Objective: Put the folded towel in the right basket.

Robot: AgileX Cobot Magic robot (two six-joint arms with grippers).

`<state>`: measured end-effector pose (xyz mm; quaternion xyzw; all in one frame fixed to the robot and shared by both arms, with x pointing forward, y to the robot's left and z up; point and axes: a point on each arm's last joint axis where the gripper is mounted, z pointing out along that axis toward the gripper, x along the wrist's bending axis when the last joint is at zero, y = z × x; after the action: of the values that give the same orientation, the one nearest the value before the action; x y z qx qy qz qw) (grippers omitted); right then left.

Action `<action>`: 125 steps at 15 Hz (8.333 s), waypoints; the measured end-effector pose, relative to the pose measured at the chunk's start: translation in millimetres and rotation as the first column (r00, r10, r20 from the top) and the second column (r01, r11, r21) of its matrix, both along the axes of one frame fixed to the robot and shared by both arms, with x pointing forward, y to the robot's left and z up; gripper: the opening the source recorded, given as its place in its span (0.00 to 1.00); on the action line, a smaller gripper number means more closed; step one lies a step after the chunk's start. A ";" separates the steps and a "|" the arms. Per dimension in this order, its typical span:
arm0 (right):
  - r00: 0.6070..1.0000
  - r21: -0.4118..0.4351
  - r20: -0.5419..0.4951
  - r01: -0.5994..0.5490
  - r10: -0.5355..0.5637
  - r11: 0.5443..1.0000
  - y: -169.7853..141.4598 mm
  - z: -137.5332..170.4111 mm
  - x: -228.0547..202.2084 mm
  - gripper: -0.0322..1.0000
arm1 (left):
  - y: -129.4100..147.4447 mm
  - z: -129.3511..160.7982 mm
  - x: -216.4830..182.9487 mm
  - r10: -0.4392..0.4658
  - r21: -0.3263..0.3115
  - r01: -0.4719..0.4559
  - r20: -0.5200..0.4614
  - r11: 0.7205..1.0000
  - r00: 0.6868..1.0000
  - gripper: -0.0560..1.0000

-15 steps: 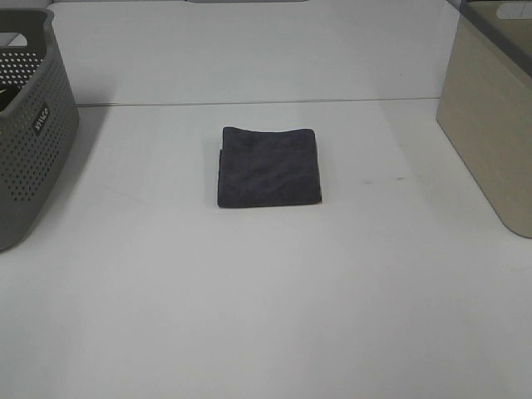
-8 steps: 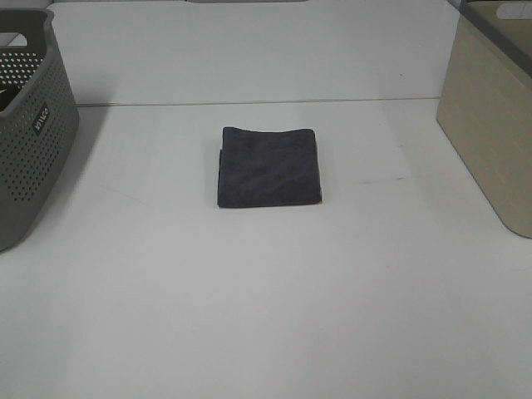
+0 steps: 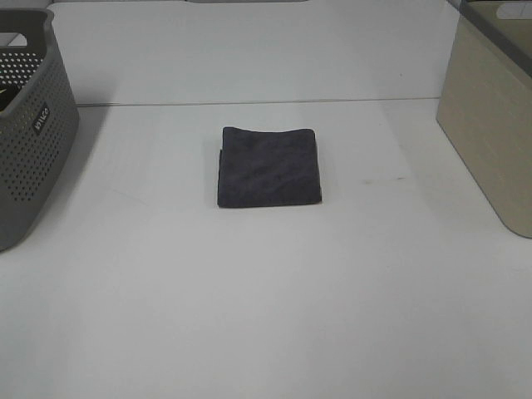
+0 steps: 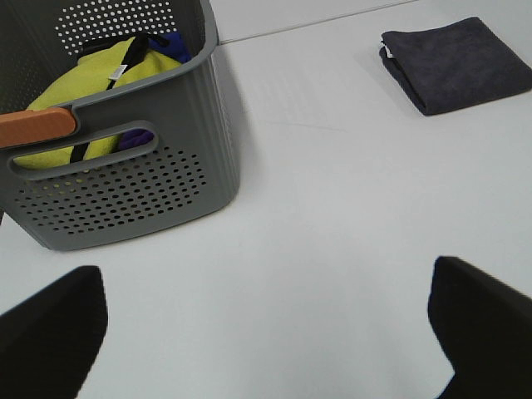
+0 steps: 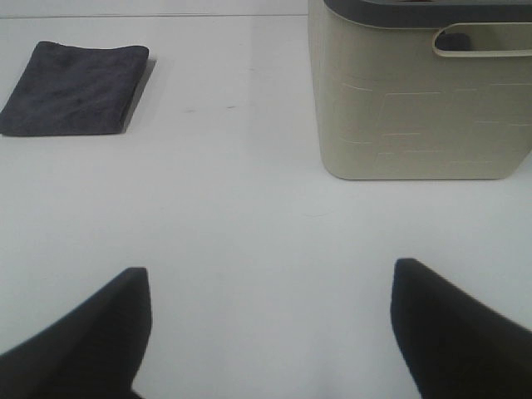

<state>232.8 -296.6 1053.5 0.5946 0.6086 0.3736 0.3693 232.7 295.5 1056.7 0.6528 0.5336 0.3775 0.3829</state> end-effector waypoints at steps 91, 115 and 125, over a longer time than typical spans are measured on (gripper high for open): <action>0.949 0.147 -0.315 0.061 -0.011 0.987 -70.6 126.7 411.4 0.07 | 0.0 0.0 0.0 0.000 0.000 0.000 0.000 1.000 1.000 0.99; 0.845 0.102 -0.528 -0.036 0.084 0.994 -6.2 89.4 423.2 0.79 | 0.0 0.0 0.0 0.000 0.000 0.000 0.000 1.000 1.000 0.99; 0.846 -0.012 -0.530 -0.064 0.048 0.998 15.4 121.2 288.9 0.79 | 0.0 0.0 0.0 0.000 0.000 0.000 0.000 1.000 1.000 0.99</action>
<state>521.7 -281.2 1174.8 0.6512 0.7092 0.1968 0.1851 232.7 295.5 1056.7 0.6528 0.5336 0.3775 0.3829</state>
